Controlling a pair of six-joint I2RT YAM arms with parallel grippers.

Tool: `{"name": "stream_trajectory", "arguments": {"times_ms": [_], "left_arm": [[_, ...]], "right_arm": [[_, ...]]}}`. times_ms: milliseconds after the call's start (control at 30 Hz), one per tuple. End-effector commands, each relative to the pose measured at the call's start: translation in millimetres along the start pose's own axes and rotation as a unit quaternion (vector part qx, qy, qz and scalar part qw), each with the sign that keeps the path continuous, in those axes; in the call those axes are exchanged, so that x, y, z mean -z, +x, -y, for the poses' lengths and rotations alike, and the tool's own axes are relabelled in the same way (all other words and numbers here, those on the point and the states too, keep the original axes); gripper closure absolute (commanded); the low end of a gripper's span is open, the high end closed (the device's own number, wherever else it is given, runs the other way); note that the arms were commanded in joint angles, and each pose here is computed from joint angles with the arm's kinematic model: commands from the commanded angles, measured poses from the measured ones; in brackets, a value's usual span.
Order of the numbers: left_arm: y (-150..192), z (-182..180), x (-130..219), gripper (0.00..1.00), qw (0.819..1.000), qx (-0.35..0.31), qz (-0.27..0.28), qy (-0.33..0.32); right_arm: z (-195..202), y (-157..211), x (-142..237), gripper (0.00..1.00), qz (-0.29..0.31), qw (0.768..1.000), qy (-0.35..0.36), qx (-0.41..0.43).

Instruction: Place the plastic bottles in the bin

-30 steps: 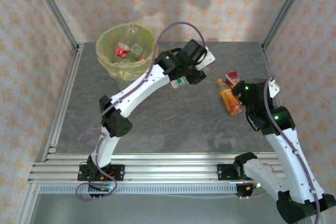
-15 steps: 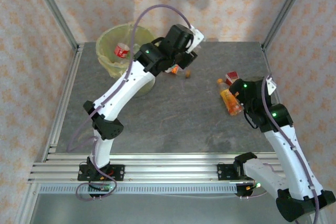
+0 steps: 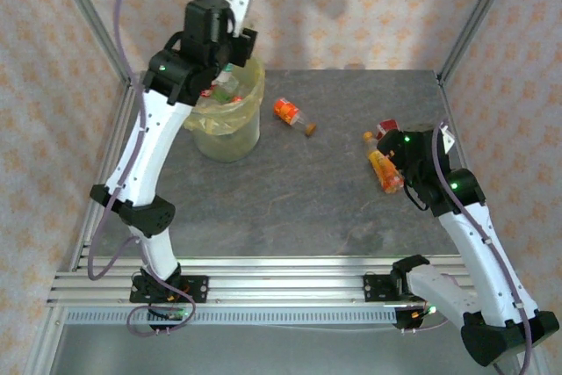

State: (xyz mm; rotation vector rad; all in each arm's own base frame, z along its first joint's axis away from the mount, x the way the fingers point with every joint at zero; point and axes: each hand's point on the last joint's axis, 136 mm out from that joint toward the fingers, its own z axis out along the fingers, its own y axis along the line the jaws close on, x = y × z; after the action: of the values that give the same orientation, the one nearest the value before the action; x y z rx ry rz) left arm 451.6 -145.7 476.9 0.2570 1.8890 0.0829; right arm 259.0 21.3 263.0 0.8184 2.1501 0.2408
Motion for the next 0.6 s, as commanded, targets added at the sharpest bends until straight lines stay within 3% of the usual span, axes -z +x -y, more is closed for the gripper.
{"name": "stream_trajectory", "arguments": {"times_ms": [0,233,567], "left_arm": [[-6.7,-37.3,-3.9,0.74,0.997,0.063,0.027,-0.027],[24.0,-102.0,-27.0,0.72,0.988,0.141,-0.005,-0.069],[87.0,-119.3,-74.4,0.71,0.969,0.216,-0.097,-0.068]], "right_arm": [[-4.1,-1.9,-0.7,0.01,0.002,1.000,-0.010,0.007],[-5.8,0.3,-3.6,0.01,-0.003,1.000,-0.011,0.007],[-10.5,4.6,-9.4,0.01,-0.017,1.000,-0.014,0.008]]}}
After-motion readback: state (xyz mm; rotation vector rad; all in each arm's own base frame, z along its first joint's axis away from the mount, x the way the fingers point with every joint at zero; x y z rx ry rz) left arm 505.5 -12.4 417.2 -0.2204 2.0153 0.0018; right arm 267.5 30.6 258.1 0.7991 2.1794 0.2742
